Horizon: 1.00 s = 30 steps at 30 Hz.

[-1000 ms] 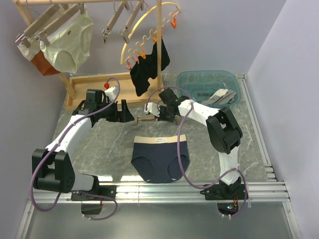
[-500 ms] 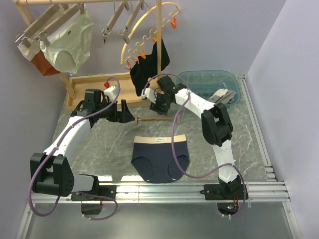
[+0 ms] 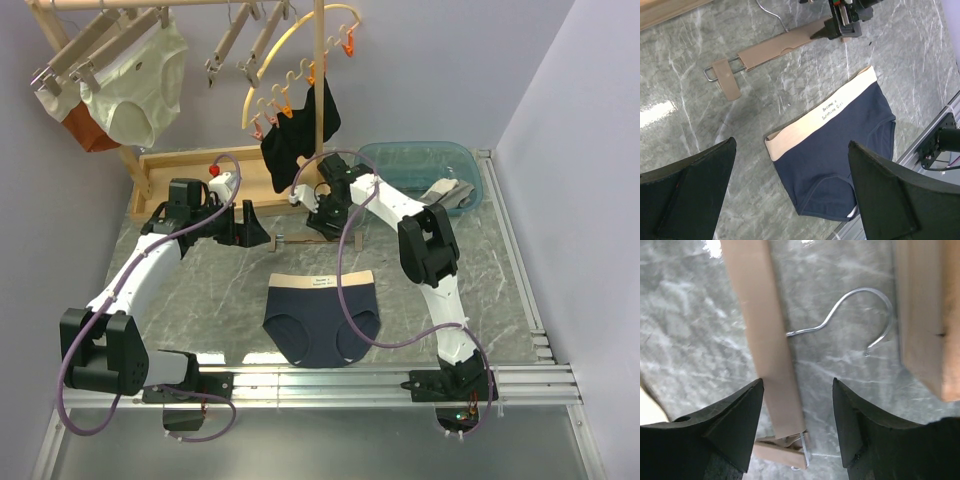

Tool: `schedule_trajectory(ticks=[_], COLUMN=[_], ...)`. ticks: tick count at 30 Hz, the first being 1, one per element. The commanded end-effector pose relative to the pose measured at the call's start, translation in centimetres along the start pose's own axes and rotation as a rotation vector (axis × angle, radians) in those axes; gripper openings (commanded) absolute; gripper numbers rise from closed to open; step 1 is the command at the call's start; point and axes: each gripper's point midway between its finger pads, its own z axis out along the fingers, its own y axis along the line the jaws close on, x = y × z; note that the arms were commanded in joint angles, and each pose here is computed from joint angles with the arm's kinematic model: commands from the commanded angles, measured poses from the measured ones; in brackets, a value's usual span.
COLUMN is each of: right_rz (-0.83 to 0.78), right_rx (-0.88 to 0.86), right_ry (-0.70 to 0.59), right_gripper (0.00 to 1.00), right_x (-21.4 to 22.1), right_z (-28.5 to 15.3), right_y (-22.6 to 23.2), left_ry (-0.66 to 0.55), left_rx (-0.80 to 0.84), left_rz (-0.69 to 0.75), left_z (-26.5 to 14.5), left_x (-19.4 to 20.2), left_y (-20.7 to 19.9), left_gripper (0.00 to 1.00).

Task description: Clip the underwear to the hanger

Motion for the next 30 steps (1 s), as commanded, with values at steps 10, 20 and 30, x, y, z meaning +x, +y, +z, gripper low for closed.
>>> schedule_trajectory(ticks=[10, 20, 30], right_rz=[0.004, 0.019, -0.064], right_rx=[-0.108, -0.146, -0.073], right_ry=[0.037, 0.137, 0.222], right_gripper=[0.64, 0.63, 0.33], right_x=[0.5, 2.6, 4.2], right_z=[-0.3, 1.5, 2.5], right_y=[1.8, 2.7, 4.7], left_ry=[-0.022, -0.023, -0.041], left_rx=[0.035, 0.029, -0.013], left_rz=[0.027, 0.027, 0.008], left_z=[-0.2, -0.3, -0.5], left_x=[-0.5, -0.5, -0.7], left_y=[-0.6, -0.5, 0.5], left_gripper=[0.99, 0.99, 1.0])
